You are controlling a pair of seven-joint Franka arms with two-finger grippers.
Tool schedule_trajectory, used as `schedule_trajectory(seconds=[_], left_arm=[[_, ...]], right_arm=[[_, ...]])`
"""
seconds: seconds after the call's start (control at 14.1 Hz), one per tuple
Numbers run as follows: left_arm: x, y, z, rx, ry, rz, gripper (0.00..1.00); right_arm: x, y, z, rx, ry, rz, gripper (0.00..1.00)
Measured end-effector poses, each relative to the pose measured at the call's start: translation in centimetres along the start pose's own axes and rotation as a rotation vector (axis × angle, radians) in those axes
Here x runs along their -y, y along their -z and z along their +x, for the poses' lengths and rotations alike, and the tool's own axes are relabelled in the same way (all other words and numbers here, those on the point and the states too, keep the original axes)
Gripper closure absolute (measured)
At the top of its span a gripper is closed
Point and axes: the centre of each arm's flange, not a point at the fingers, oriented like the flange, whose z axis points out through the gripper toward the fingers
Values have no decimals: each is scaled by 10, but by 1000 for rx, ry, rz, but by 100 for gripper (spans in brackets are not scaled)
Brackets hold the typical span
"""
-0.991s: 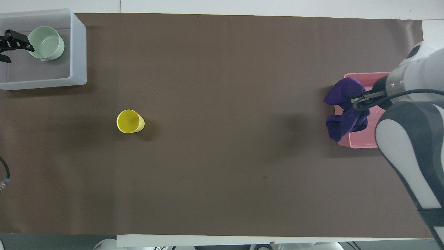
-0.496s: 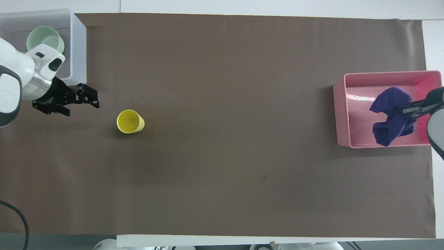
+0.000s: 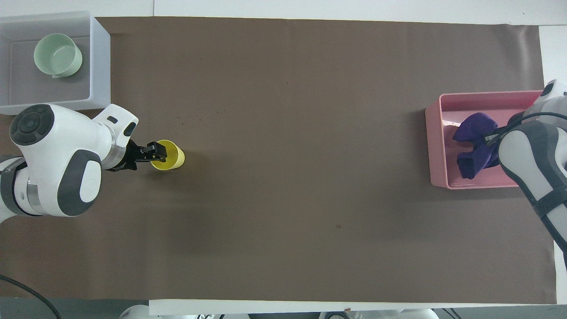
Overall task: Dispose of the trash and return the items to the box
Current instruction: 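Grasp the yellow cup with the left gripper and place it in the bowl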
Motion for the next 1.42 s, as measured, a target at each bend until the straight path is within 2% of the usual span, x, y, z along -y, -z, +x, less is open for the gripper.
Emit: schedule_trajectory(seconds=[0.07,0.14,0.28,0.35,0.42,0.64,0.78,0.92,1.06,1.2,1.42], left_arm=[[1,-2,0,-7,6,-2,40],[0,-1,0,-11,11,-3,54],[-1,6,2,-22,18,-9,77],[-3,12,5,-27,20,-13,92],[-6,25,11,-21,22,-14,97],[-11,111,59,-6,61,-19,97],[14,171,110,-65,126,-30,97],[62,202,169,-142,203,-26,97],[120,195,217,-192,241,-11,97],[173,159,255,-248,251,4,97],[196,89,286,-284,228,23,97]], right_arm=[[1,1,1,-2,2,-1,85],[1,2,1,-4,3,-1,78],[1,5,4,-10,5,-4,53],[2,8,5,-15,8,-6,43],[4,12,8,-20,10,-8,33],[15,35,13,2,14,10,1],[33,59,16,20,-20,26,0],[63,84,17,38,-68,37,0],[90,106,13,54,-93,41,0],[112,131,6,68,-106,42,0],[135,178,-5,111,-93,44,0]])
